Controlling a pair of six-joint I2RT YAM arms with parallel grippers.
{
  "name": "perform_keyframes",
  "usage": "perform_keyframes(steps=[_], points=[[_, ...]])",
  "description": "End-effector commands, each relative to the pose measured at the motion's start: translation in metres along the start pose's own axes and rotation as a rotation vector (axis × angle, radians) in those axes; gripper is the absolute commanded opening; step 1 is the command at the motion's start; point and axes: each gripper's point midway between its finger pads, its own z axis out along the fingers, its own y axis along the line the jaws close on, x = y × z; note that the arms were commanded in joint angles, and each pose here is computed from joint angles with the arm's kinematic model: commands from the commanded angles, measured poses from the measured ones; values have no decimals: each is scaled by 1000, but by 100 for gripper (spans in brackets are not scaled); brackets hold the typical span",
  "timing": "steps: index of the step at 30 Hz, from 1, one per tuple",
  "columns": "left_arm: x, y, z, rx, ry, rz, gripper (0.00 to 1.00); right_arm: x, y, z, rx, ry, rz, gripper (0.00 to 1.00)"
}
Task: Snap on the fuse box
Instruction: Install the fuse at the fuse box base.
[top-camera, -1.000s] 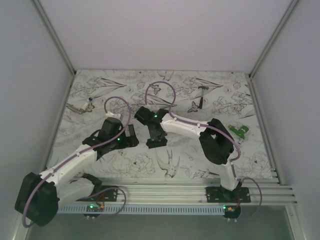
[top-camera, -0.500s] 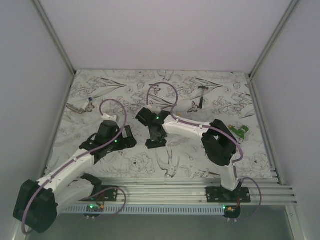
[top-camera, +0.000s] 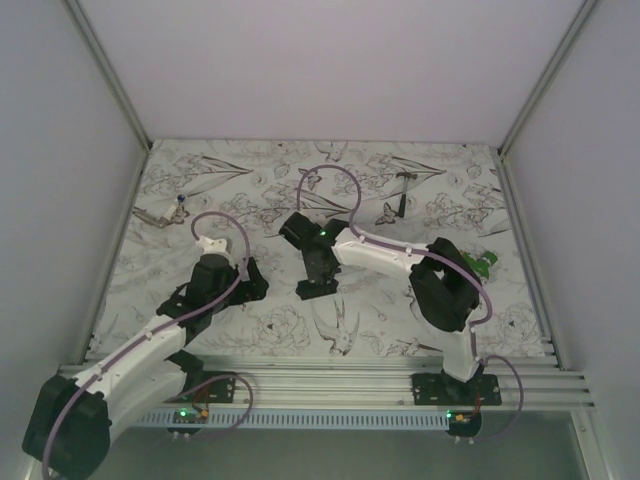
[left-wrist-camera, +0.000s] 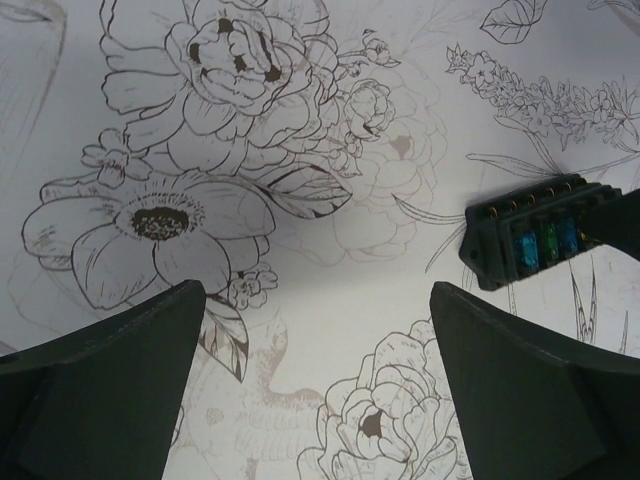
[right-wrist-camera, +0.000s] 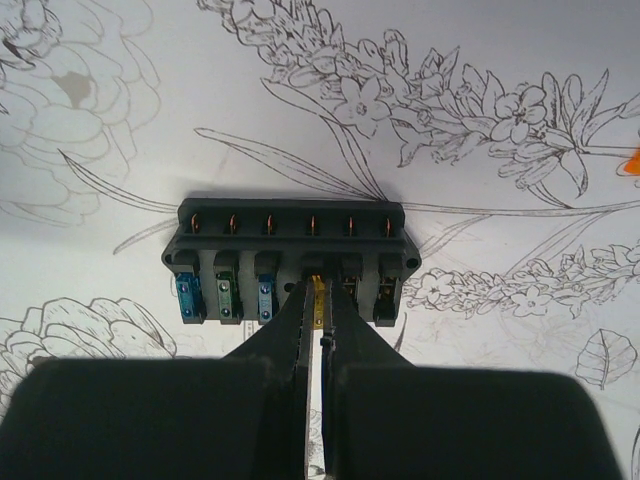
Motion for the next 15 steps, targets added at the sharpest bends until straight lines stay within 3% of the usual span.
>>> perform_keyframes(steps=[1,15], points=[[-11,-1,11,10,-46,36,100,37,-31,7,74,137,-62,0],[-1,-4,29,20,16,46,100,42,-37,23,130,191,-12,0]])
